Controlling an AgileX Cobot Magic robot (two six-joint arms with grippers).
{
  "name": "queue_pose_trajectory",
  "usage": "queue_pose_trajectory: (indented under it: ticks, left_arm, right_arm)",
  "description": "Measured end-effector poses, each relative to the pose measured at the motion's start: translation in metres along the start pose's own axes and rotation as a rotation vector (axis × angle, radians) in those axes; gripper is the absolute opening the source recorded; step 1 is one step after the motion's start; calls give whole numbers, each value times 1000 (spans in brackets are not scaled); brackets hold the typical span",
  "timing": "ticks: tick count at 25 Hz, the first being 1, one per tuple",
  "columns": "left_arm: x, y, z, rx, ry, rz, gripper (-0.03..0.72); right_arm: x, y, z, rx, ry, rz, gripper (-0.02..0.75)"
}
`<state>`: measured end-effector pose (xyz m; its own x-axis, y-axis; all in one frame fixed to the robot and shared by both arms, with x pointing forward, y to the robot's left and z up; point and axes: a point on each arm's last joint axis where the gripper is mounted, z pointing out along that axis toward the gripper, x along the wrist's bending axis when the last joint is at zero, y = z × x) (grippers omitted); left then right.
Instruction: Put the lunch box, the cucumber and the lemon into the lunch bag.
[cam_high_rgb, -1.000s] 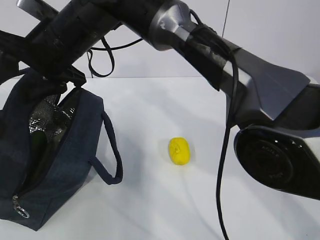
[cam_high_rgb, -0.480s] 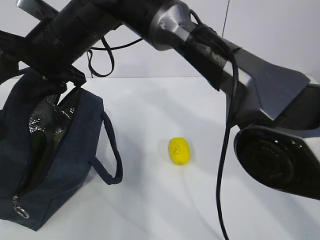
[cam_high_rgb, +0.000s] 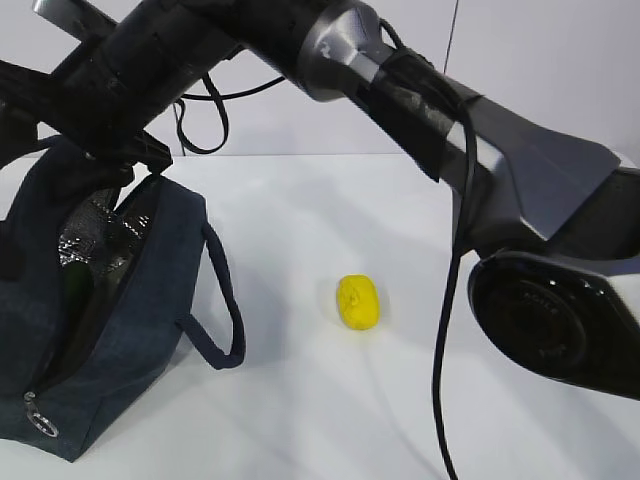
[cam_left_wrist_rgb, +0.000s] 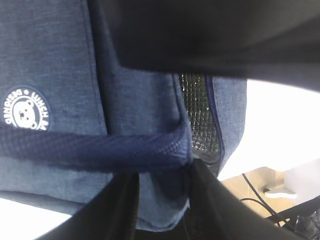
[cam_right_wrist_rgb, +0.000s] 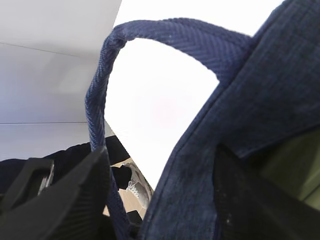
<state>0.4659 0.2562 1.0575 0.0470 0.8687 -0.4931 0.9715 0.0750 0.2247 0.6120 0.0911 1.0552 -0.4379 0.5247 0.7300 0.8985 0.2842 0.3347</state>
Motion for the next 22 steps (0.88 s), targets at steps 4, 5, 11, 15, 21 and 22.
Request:
queue_pose_trajectory:
  ticks: [4, 5, 11, 15, 21, 22]
  left_arm:
    - [0, 0, 0, -4, -1, 12, 89]
    - [0, 1, 0, -7, -1, 17, 48]
    - [0, 1, 0, -9, 0, 23, 10]
    - [0, 1, 0, -9, 1, 24, 10]
    - [0, 1, 0, -8, 5, 27, 8]
    - [0, 1, 0, -8, 5, 27, 8]
  right_arm:
    - [0, 0, 0, 0, 0, 0, 472]
    - [0, 0, 0, 0, 0, 0, 472]
    - [0, 0, 0, 2, -5, -17, 472]
    - [-4, 1, -2, -7, -57, -43, 472]
    - [6, 8, -20, -92, -127, -129, 472]
    - [7, 10, -23, -109, -146, -142, 472]
